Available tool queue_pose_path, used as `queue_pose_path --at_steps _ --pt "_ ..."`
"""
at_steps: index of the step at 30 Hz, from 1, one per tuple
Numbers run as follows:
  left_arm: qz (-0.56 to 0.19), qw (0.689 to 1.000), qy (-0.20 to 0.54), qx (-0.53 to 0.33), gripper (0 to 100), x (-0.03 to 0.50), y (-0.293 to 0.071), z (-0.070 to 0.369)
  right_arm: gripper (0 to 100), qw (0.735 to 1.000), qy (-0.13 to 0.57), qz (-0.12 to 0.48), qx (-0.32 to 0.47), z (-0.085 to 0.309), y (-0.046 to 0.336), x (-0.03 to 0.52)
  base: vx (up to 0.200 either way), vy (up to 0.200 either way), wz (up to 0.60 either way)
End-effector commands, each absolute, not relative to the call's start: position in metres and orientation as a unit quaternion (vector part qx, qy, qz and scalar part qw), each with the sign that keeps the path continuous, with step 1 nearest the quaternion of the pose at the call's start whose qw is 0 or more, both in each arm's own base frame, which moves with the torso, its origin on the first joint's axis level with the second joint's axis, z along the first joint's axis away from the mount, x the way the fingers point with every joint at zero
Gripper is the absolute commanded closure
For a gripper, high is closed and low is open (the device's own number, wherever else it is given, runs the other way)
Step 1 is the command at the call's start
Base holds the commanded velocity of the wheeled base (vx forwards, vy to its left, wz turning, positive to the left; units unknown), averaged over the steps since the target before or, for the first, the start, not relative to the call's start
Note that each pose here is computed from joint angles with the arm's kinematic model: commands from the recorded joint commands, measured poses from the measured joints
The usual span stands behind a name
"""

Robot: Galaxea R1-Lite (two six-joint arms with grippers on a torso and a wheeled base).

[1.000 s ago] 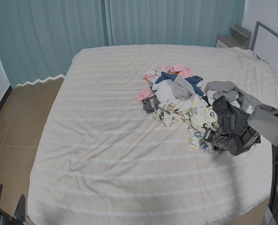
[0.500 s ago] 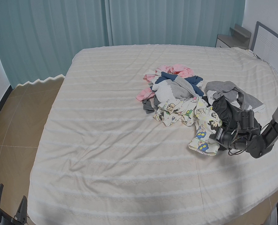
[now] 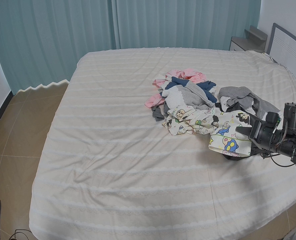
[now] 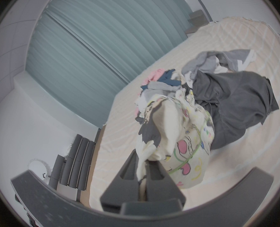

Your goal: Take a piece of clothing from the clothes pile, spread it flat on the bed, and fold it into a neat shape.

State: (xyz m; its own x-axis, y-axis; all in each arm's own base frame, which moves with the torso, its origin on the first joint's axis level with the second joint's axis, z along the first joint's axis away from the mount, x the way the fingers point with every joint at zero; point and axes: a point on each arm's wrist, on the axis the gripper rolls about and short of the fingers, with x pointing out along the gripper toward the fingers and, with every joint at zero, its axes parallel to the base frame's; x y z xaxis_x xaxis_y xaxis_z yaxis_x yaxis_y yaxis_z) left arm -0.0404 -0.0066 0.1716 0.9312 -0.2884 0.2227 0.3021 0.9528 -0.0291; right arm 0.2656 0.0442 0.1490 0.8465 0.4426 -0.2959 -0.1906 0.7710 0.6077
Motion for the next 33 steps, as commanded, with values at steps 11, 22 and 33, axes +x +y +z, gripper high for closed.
queue_pose_path --at_steps 11,22,33 --pt "-0.416 0.883 0.218 -0.006 0 0.07 -0.04 0.162 100 0.893 0.099 0.347 0.269 0.254 0.06 0.171 0.0 0.0 0.0" --pt "-0.47 0.809 0.352 0.039 0 0.114 -0.092 0.118 100 0.864 0.098 0.419 0.26 0.273 0.076 0.14 0.0 0.0 0.0" --pt "-0.496 0.804 0.326 0.044 0 0.138 -0.123 0.073 100 0.824 0.13 0.492 0.249 0.281 0.103 0.128 0.0 0.0 0.0"
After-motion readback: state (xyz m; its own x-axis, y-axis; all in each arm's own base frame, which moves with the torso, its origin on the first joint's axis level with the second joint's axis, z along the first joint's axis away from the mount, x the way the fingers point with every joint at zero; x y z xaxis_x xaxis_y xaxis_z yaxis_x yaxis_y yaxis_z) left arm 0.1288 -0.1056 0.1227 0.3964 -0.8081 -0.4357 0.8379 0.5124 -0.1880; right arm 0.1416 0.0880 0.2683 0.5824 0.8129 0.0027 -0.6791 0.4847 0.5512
